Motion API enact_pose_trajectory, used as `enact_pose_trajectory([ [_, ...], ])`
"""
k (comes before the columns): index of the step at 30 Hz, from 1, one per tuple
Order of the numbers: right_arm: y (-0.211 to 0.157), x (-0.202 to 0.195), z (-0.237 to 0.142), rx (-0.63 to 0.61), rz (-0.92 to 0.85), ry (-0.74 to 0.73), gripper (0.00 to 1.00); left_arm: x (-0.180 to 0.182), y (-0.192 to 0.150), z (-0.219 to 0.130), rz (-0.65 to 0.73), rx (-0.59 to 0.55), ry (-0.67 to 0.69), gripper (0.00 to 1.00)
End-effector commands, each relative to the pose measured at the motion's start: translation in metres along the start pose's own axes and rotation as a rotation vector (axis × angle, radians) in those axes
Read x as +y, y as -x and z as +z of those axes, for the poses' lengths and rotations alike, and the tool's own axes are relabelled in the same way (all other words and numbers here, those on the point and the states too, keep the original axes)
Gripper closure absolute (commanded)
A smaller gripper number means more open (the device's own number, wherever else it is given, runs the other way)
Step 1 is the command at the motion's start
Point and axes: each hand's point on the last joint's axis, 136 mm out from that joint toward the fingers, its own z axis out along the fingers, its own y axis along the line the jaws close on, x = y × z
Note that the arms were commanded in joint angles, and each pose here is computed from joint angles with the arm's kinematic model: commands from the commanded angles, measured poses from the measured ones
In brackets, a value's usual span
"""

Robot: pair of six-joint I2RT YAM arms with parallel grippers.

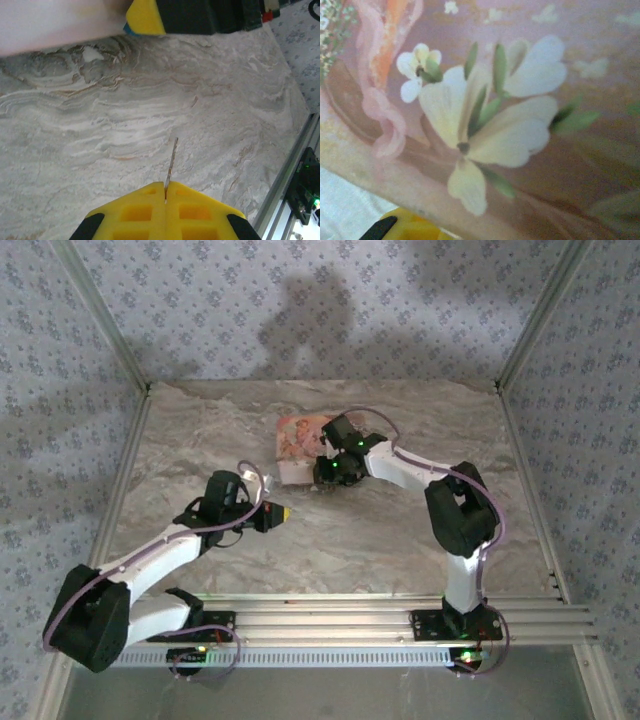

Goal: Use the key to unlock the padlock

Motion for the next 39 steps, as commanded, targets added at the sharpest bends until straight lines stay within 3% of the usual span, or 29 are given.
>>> enact_pose_trajectory([
  [1,-0.002,0.032,-0.027,0.035,-0.026,0.201,1.00,-0.016,0.014,0.004,0.057,-0.047,-0.086,1.00],
  [17,0.006,0.059,-0.082,0.073,-0.030,0.557,1.00,-0.012,0.039,0.025,0.130,-0.095,-0.171,1.00],
  [39,0.014,0.066,-0.088,0.062,0.055,0.636,1.00,-0.016,0.071,0.037,0.152,-0.180,-0.182,1.00],
])
